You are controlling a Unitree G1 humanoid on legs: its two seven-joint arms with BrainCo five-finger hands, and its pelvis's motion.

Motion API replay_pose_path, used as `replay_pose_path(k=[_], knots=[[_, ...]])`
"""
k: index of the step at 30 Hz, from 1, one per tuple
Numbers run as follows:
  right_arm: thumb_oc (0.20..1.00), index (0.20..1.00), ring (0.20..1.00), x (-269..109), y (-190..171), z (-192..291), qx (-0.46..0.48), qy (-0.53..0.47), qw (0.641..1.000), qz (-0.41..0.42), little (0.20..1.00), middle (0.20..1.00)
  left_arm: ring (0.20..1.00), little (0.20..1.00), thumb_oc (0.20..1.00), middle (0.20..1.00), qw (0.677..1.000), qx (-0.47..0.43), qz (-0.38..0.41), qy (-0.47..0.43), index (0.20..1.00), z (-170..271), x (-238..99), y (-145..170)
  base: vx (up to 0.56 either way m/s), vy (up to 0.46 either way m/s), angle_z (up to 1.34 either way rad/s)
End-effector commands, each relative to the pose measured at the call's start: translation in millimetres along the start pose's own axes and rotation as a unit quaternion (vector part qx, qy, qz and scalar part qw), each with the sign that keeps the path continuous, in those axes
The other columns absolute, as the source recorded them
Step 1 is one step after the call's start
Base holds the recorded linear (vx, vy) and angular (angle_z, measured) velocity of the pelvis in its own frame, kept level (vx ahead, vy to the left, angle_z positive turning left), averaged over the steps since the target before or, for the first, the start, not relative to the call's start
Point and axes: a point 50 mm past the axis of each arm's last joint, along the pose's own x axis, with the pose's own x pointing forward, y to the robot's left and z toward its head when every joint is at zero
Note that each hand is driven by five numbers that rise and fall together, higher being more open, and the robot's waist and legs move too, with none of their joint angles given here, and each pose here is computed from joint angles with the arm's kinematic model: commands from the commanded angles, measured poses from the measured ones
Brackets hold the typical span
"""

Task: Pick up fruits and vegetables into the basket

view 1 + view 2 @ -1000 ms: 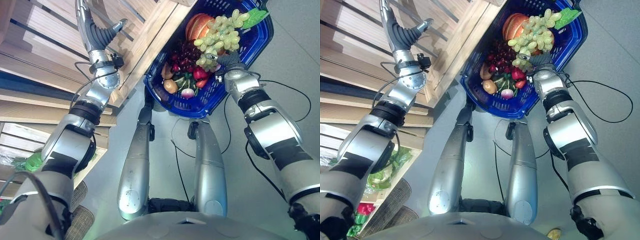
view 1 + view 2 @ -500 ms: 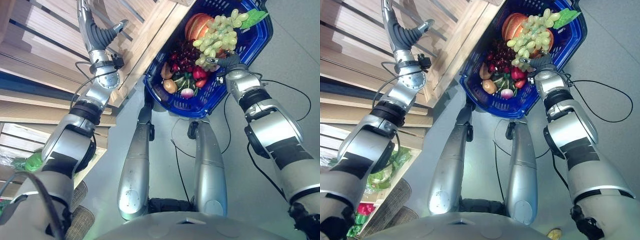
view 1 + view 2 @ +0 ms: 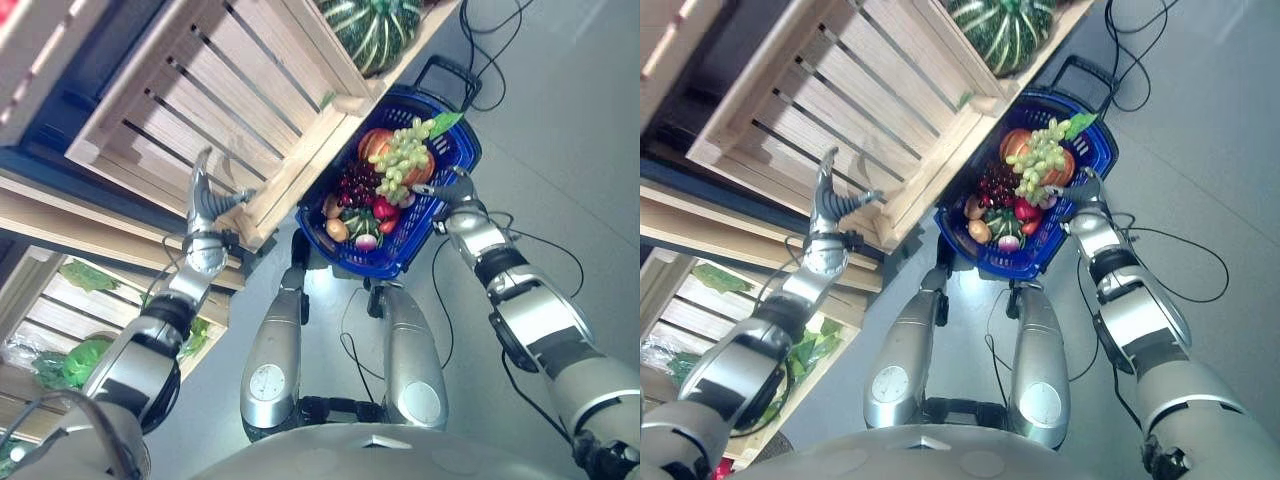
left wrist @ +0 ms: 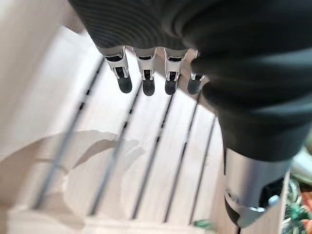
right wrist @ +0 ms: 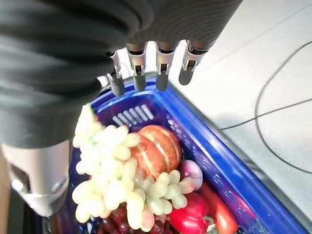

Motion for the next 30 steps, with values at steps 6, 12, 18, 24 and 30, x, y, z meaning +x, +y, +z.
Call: replay_pose_path(k=[6,12,18,24,30], knots=[[1.0,1.0,1.0,-41,10,-118,-0.017,0.093,0.995,0.024,1.0,1.0,1.0,1.0,1.0,1.0,0.972,0.059,-0.143,0.178,1.0,-92,-86,-17,0.25,-0.036,0.11],[1.0,1.0,1.0,-91,31,-195,-0.037,0.21,0.973,0.086,1.0,1.0,1.0,1.0,1.0,1.0,0.898,0.049,-0.266,0.348,1.0,-146,-164,-19,0.2,-0.012,0.09],[1.0,1.0,1.0,-139,41,-250,-0.052,0.336,0.927,0.16,1.0,1.0,1.0,1.0,1.0,1.0,0.851,0.022,-0.319,0.417,1.0,-162,-203,-22,0.07,0.009,-0.04],[1.0,1.0,1.0,-174,40,-280,-0.05,0.421,0.885,0.193,1.0,1.0,1.0,1.0,1.0,1.0,0.84,0.005,-0.321,0.438,1.0,-164,-212,-23,0.03,0.007,-0.15],[1.0,1.0,1.0,-186,35,-290,-0.043,0.449,0.87,0.2,1.0,1.0,1.0,1.0,1.0,1.0,0.84,-0.002,-0.318,0.44,1.0,-164,-213,-24,0.01,0.007,-0.12]])
